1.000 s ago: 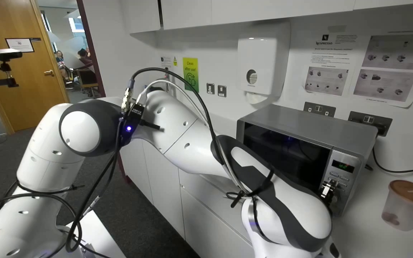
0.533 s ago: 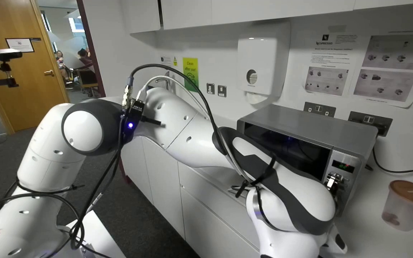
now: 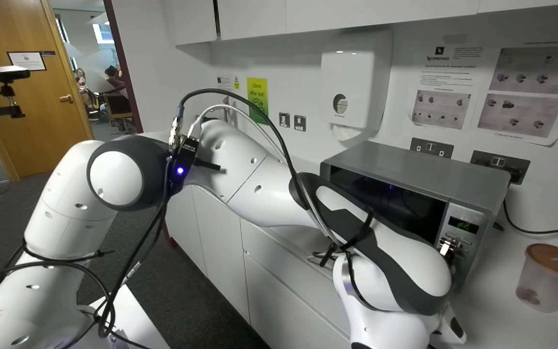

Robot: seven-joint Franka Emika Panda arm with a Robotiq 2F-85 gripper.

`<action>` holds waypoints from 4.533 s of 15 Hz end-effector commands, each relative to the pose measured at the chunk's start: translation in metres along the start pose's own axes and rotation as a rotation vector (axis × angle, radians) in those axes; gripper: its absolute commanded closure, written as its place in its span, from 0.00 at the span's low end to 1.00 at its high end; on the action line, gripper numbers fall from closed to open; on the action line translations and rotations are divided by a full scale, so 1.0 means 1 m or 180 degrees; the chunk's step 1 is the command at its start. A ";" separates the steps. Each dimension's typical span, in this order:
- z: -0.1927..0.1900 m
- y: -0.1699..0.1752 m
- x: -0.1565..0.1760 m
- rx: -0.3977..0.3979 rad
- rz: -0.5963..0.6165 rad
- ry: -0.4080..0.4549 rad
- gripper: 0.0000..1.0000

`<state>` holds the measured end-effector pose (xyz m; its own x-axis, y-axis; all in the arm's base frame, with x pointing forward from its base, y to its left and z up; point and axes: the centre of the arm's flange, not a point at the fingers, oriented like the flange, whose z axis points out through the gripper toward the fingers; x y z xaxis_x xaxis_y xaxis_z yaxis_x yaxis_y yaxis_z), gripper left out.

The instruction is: Press a button on the microwave

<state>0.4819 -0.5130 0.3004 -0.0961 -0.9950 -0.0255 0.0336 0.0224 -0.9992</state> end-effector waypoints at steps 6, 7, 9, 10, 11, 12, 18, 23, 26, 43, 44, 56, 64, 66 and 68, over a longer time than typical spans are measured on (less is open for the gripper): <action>0.011 -0.007 -0.009 -0.0086 -0.0065 -0.0037 1.00; 0.012 -0.007 -0.010 -0.0093 -0.0064 -0.0037 1.00; 0.014 -0.007 -0.010 -0.0105 -0.0056 -0.0027 1.00; 0.016 -0.007 -0.009 -0.0116 -0.0054 -0.0015 1.00; 0.017 -0.008 -0.008 -0.0128 -0.0054 0.0001 1.00; 0.018 -0.009 -0.008 -0.0131 -0.0058 0.0009 1.00; 0.023 -0.016 -0.004 -0.0148 -0.0076 0.0047 1.00; 0.023 -0.013 -0.004 -0.0230 -0.0079 0.0103 1.00; 0.023 -0.012 -0.006 -0.0236 -0.0087 0.0078 1.00; 0.029 -0.012 -0.006 -0.0240 -0.0205 -0.0021 1.00; 0.029 -0.012 -0.006 -0.0265 -0.0190 -0.0017 1.00; 0.036 -0.012 -0.012 -0.0300 -0.0246 -0.0079 1.00; 0.056 -0.030 -0.010 -0.0237 -0.0309 -0.0015 1.00; 0.054 -0.032 -0.007 -0.0260 -0.0302 -0.0007 1.00; 0.028 -0.025 0.004 -0.0542 -0.0204 -0.0034 1.00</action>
<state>0.5069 -0.5080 0.3154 -0.0977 -0.9939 0.0513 -0.0815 -0.0434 -0.9957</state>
